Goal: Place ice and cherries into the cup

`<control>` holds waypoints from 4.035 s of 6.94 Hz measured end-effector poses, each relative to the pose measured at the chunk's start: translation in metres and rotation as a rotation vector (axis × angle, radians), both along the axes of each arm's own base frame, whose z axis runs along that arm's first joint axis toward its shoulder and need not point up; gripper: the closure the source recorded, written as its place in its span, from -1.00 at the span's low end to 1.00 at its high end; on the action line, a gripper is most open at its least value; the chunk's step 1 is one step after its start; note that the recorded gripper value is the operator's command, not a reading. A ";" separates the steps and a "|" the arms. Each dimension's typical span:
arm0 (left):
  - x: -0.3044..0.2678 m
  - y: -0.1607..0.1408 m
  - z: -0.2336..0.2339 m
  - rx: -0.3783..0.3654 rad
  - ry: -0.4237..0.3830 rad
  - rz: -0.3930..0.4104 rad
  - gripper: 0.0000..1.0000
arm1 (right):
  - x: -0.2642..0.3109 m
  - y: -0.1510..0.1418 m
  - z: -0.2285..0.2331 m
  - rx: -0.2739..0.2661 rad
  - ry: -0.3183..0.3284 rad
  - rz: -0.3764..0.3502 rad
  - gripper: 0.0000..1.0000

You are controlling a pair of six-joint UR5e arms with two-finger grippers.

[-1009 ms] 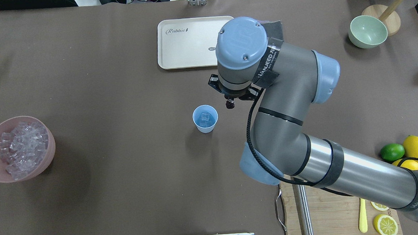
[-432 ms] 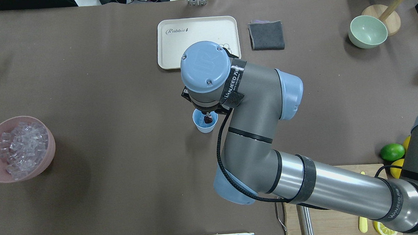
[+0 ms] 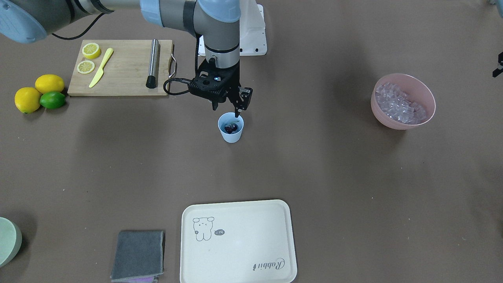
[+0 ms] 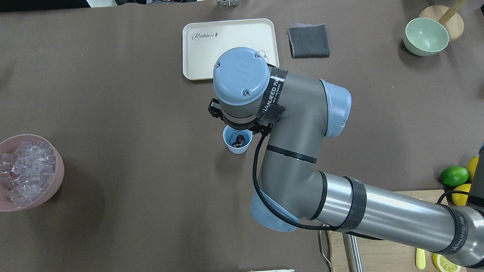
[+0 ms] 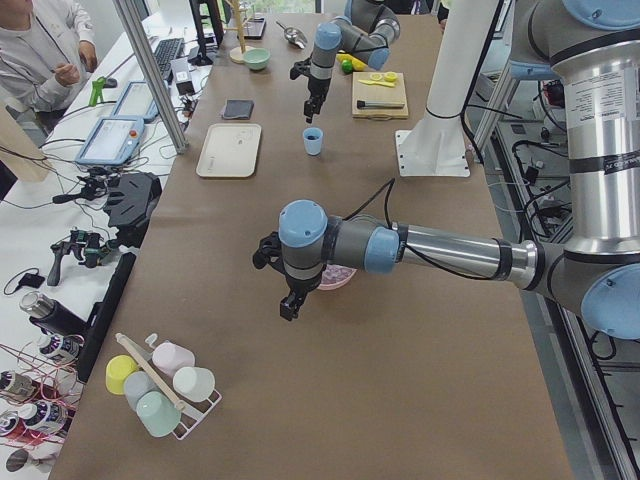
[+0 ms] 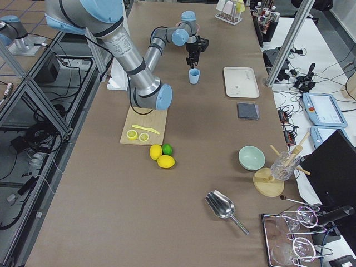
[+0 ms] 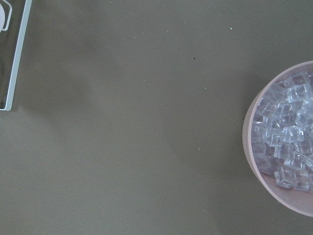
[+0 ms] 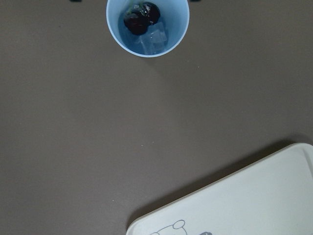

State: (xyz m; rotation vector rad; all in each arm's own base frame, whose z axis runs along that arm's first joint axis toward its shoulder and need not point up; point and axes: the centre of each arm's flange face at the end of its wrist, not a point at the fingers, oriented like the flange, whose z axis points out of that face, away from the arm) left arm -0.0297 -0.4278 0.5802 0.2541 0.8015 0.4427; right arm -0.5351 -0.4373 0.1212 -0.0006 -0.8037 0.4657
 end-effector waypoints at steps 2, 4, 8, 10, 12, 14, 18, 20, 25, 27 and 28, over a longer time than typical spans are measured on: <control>-0.002 0.001 0.019 -0.051 -0.028 -0.007 -0.98 | 0.058 -0.021 0.031 0.028 -0.010 -0.073 -1.00; -0.008 0.002 0.034 -0.201 -0.045 -0.019 -0.98 | 0.142 -0.054 0.085 0.095 0.020 -0.135 -1.00; -0.055 0.003 0.051 -0.337 -0.042 -0.122 -0.98 | 0.379 -0.120 0.247 0.249 0.113 -0.373 -1.00; -0.056 0.003 0.054 -0.354 -0.037 -0.130 -0.98 | 0.509 -0.097 0.347 0.296 0.184 -0.463 -1.00; -0.055 0.003 0.055 -0.357 -0.037 -0.129 -0.98 | 0.597 -0.054 0.414 0.269 0.206 -0.463 -1.00; -0.055 0.003 0.056 -0.358 -0.038 -0.129 -0.98 | 0.637 -0.013 0.455 0.177 0.193 -0.408 -1.00; -0.056 0.006 0.058 -0.363 -0.036 -0.130 -0.98 | 0.630 0.017 0.514 0.105 0.026 -0.384 -1.00; -0.056 0.007 0.060 -0.365 -0.035 -0.130 -0.98 | 0.627 0.019 0.518 0.144 -0.003 -0.382 -1.00; -0.056 0.008 0.060 -0.364 -0.036 -0.130 -0.98 | 0.613 0.004 0.519 0.141 0.118 -0.446 -1.00; -0.056 0.007 0.059 -0.363 -0.035 -0.130 -0.98 | 0.611 0.004 0.518 0.145 0.127 -0.456 -1.00; -0.056 0.008 0.060 -0.362 -0.035 -0.130 -0.98 | 0.610 0.004 0.517 0.148 0.119 -0.456 -1.00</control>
